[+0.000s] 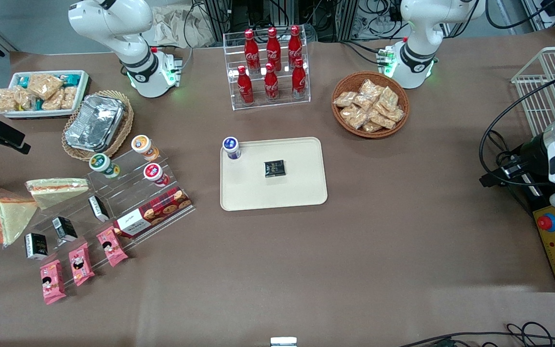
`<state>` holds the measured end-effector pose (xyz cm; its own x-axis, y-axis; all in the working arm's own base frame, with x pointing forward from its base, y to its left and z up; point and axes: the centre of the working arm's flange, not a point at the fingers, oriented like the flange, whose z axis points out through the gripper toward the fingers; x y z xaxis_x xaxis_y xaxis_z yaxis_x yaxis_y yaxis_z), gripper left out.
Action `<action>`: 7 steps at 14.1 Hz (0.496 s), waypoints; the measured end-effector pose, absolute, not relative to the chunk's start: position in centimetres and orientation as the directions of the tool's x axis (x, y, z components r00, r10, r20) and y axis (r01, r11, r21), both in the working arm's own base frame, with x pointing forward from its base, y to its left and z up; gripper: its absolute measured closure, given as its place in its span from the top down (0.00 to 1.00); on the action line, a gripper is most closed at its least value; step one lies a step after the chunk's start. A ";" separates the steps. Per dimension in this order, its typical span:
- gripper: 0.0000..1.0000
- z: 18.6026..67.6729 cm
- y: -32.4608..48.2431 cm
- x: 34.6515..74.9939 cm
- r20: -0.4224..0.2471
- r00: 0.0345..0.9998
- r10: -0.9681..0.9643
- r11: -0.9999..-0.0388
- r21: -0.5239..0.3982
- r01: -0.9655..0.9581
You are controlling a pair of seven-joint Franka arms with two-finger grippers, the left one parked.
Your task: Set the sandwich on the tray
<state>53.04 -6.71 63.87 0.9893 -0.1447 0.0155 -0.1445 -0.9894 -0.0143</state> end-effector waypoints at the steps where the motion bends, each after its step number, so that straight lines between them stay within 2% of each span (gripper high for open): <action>1: 1.00 63.9 -6.7 53.0 0.015 0.989 -0.146 -0.989 -0.014 -0.146; 7: 1.00 64.0 -7.5 52.8 0.010 0.986 -0.169 -0.986 -0.015 -0.168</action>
<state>52.77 -7.47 63.98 0.9856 -0.1686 0.0101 -0.1685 -0.9856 -0.0154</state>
